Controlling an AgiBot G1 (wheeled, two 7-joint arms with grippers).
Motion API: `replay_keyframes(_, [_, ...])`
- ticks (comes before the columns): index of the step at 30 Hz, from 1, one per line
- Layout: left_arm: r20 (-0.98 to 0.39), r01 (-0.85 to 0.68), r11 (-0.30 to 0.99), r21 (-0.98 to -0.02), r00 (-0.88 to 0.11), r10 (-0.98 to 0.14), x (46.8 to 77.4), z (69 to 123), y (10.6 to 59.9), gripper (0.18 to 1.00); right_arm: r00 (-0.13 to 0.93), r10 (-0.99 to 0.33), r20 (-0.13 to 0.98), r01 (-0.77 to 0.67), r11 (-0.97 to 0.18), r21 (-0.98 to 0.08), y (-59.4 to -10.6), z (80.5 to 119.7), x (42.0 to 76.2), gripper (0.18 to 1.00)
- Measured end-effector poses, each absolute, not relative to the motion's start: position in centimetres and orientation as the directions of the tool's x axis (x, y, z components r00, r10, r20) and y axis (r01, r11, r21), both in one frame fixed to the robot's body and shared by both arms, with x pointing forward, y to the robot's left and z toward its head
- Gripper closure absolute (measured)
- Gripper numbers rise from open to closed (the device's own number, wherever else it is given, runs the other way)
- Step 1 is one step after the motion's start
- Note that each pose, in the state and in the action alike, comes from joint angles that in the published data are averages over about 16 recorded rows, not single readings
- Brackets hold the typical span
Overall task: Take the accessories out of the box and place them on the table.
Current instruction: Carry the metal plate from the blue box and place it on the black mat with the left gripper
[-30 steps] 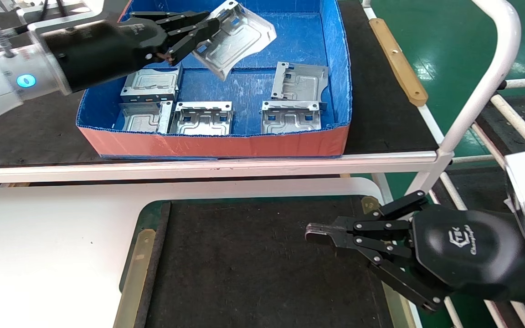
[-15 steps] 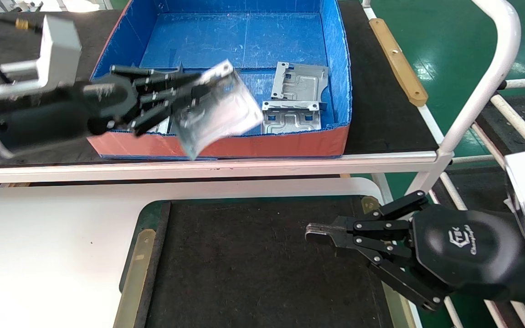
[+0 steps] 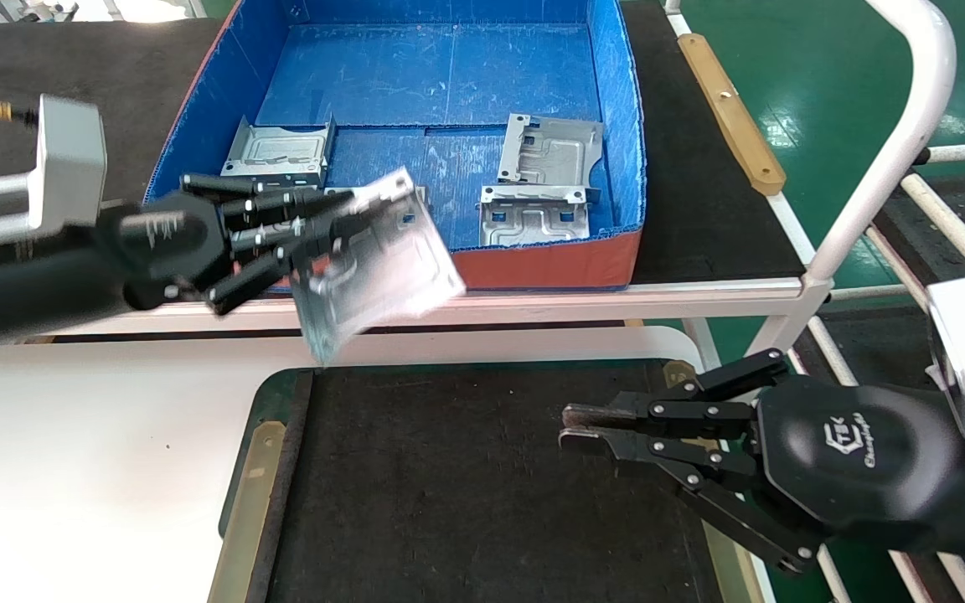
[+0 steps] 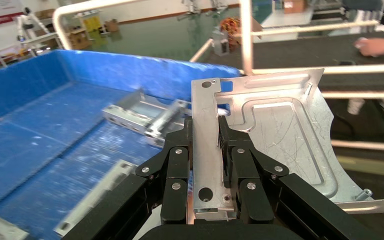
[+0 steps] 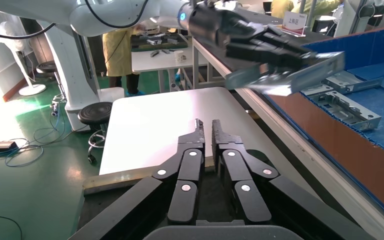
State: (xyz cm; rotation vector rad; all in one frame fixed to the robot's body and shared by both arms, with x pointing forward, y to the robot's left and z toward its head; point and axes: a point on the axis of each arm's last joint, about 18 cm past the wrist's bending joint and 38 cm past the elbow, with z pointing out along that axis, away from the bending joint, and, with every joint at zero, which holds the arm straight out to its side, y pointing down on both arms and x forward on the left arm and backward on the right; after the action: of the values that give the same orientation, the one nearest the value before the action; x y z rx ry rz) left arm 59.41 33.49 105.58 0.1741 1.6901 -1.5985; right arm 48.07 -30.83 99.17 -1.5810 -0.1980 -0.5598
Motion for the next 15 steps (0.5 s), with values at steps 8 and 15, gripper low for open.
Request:
replay_keyframes(8, [-0.639,0.599,0.227,-0.768,-0.691,-0.338,58.3,102.4,33.3,0.909,0.862,-0.206,0.463,0.452,-0.102,-0.886,-30.8,99.2,48.1,0.893])
replay_keyframes(15, [-0.654,0.601,0.258,-0.756,-0.701,-0.283,58.0,99.3,32.6,0.909,0.862,-0.206,0.463,0.452,-0.102,-0.886,-30.8,99.2,48.1,0.787])
